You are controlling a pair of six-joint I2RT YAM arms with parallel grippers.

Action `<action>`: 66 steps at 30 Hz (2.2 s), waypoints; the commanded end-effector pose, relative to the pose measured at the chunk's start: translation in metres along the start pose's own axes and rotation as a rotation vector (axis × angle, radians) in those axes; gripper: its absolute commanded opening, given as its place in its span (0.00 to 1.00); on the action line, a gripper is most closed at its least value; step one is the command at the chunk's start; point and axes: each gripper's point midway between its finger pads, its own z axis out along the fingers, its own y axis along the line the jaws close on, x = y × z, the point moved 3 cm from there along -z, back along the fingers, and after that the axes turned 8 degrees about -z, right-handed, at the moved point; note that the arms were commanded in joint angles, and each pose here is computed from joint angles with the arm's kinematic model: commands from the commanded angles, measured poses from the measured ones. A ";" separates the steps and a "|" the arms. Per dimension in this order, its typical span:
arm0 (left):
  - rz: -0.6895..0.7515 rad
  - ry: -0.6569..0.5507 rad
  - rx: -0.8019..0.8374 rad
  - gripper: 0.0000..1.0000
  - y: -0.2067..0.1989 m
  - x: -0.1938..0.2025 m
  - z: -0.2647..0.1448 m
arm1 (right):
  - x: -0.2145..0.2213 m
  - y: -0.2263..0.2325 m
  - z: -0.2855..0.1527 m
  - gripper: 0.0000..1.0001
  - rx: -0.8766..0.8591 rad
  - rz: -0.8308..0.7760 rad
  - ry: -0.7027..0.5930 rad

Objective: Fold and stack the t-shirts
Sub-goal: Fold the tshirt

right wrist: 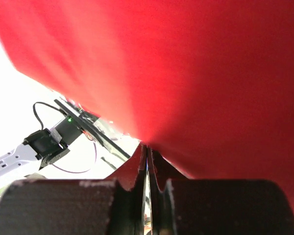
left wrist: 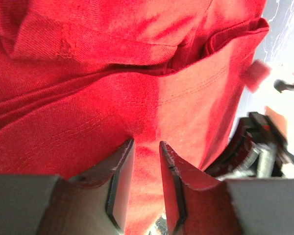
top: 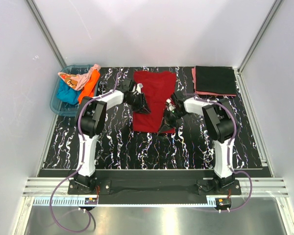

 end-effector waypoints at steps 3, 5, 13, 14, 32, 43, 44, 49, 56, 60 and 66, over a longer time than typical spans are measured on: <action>0.050 -0.038 -0.063 0.36 0.004 -0.004 -0.013 | 0.009 -0.022 0.001 0.07 -0.029 0.062 -0.014; 0.049 -0.026 -0.066 0.37 0.006 -0.002 -0.012 | 0.010 -0.027 0.006 0.07 -0.030 0.071 0.002; 0.108 -0.065 -0.031 0.41 -0.020 0.002 -0.039 | -0.002 0.010 -0.034 0.07 -0.050 -0.012 -0.069; 0.132 -0.084 -0.004 0.42 -0.031 0.004 -0.051 | -0.002 0.013 -0.038 0.07 -0.057 -0.017 -0.076; 0.023 0.019 -0.052 0.34 0.051 0.090 -0.040 | 0.001 -0.058 -0.019 0.06 0.018 0.097 -0.027; 0.088 -0.046 -0.008 0.39 0.007 0.075 -0.080 | -0.013 -0.021 -0.055 0.06 -0.007 0.024 -0.098; 0.071 -0.044 0.006 0.39 0.006 0.077 -0.079 | -0.011 -0.023 -0.053 0.06 -0.006 0.021 -0.093; -0.024 0.018 0.000 0.38 0.036 0.102 -0.060 | 0.008 -0.054 -0.031 0.06 0.020 0.080 -0.042; -0.047 0.055 -0.115 0.35 0.080 0.125 -0.048 | 0.023 -0.072 -0.021 0.07 0.057 0.096 -0.016; -0.042 0.042 -0.143 0.35 0.085 0.131 -0.055 | 0.030 -0.071 -0.028 0.07 0.082 0.083 -0.030; -0.094 0.062 -0.153 0.36 0.101 0.161 -0.059 | 0.059 -0.083 -0.020 0.08 0.071 0.125 -0.022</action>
